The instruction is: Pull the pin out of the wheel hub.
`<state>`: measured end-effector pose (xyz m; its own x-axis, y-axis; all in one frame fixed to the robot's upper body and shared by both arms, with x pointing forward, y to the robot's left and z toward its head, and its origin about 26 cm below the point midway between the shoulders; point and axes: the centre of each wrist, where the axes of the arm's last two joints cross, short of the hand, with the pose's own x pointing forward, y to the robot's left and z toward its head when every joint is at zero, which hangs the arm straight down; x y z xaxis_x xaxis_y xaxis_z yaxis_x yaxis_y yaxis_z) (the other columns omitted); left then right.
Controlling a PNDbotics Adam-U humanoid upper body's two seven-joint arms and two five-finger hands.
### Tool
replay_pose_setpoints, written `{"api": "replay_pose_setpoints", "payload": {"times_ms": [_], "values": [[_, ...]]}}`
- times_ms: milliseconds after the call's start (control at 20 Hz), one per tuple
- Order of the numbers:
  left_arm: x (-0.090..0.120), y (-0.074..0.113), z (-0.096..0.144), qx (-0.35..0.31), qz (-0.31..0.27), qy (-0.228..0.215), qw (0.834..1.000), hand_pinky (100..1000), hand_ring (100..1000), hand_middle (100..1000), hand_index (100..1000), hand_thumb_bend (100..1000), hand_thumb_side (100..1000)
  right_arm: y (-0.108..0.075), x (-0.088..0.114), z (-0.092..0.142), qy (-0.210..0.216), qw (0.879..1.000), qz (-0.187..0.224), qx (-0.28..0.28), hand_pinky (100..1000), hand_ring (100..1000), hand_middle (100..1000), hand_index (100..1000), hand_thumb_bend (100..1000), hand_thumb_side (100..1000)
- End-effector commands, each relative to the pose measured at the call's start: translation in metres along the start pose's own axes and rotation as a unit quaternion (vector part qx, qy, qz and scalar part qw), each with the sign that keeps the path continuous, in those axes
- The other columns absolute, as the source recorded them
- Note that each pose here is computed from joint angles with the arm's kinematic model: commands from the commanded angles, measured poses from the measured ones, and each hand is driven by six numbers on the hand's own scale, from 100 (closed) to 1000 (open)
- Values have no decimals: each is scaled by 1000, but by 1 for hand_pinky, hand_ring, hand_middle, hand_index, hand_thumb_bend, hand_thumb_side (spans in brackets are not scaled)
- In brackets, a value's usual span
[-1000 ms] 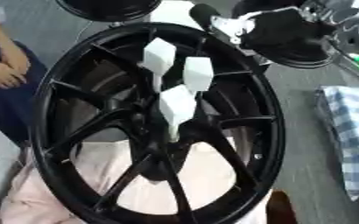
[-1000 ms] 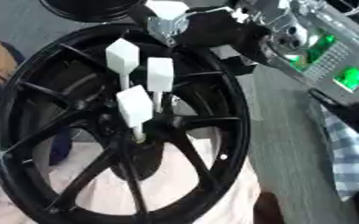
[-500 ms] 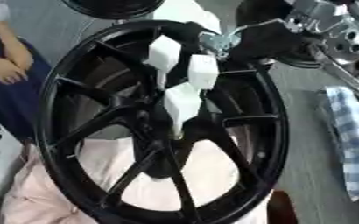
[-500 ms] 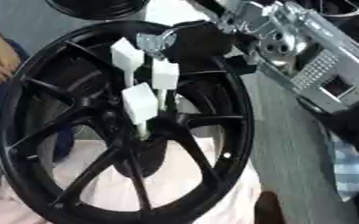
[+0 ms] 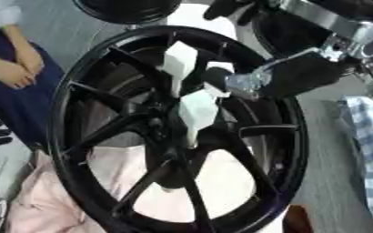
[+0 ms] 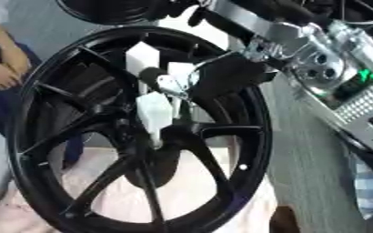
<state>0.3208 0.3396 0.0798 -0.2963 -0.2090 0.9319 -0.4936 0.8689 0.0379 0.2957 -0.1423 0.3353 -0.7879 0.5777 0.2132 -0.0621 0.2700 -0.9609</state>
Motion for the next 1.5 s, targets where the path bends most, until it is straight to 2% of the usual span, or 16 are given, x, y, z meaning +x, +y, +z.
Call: {"api": "replay_pose_setpoints", "payload": {"times_ms": [50, 300, 1050, 1100, 1500], "values": [[10, 6, -7, 1, -8, -21, 1000, 581, 559, 560, 713, 100, 893, -11, -1, 8, 14, 1000, 21, 7, 783, 861, 787, 827, 443, 401], [11, 5, -7, 0, -8, -23, 1000, 581, 558, 560, 713, 100, 893, -13, -8, 15, 40, 999, 19, 25, 788, 868, 792, 836, 465, 356], [12, 4, -7, -4, -10, -26, 1000, 582, 558, 559, 713, 100, 891, -14, -12, 16, 56, 998, 27, 30, 788, 871, 797, 839, 444, 340], [14, 3, -8, -6, -9, -30, 999, 582, 557, 559, 713, 100, 891, -12, -15, 15, 63, 997, 22, 26, 794, 868, 796, 838, 424, 307], [20, 1, -9, -9, -6, -39, 999, 582, 557, 558, 712, 100, 890, 11, -53, -8, 83, 996, 26, 28, 793, 867, 796, 837, 400, 304]]}}
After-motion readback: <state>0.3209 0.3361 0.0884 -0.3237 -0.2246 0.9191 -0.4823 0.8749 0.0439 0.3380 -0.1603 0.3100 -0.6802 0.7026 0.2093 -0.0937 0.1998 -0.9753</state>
